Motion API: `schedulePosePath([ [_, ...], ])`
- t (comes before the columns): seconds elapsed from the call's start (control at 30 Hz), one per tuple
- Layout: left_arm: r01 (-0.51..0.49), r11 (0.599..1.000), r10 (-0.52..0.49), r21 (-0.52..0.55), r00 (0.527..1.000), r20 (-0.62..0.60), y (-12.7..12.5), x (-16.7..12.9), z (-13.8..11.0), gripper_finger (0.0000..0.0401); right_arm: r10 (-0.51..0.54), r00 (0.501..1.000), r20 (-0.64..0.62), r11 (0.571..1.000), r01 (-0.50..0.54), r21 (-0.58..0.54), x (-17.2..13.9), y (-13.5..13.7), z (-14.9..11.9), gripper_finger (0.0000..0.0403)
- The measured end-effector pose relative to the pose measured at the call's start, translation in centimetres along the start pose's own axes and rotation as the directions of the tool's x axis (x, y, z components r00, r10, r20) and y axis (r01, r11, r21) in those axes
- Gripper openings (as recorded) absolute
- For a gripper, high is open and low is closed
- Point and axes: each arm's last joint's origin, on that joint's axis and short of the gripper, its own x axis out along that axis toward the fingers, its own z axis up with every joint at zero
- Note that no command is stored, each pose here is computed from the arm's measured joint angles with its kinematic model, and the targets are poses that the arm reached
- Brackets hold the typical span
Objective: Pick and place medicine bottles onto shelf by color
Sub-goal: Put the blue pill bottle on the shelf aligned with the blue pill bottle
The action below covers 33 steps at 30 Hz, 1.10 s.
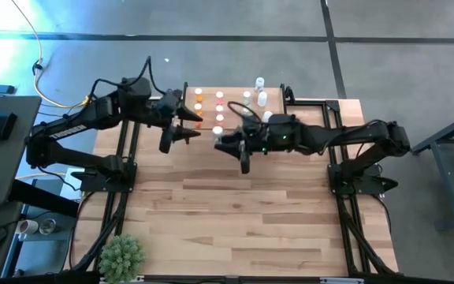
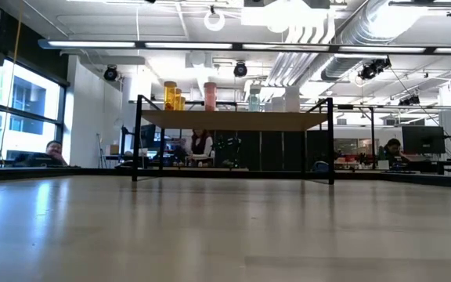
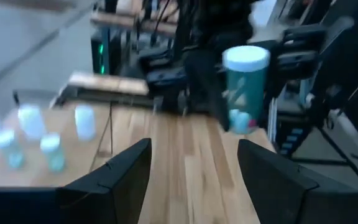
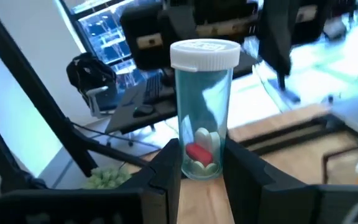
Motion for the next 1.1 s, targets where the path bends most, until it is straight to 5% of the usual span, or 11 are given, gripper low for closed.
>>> schedulePosePath([
  [0.3,0.055,0.998,-0.056,0.014,0.990,0.130,-0.5,2.5,1.3,0.0227,0.038,0.998,0.042,0.994,-0.033,-0.107,-1.3,-2.0,2.1,0.0084],
  [0.77,0.004,0.999,0.004,-0.035,0.972,0.236,1.1,6.6,1.8,0.0227,0.035,0.999,0.034,0.988,-0.030,-0.153,-1.7,-4.5,2.9,0.0084],
  [1.1,-0.054,0.997,0.068,-0.063,0.971,0.231,1.5,6.8,1.7,0.0227,0.029,0.999,0.045,0.988,-0.022,-0.154,-2.3,-5.5,3.6,0.0084],
])
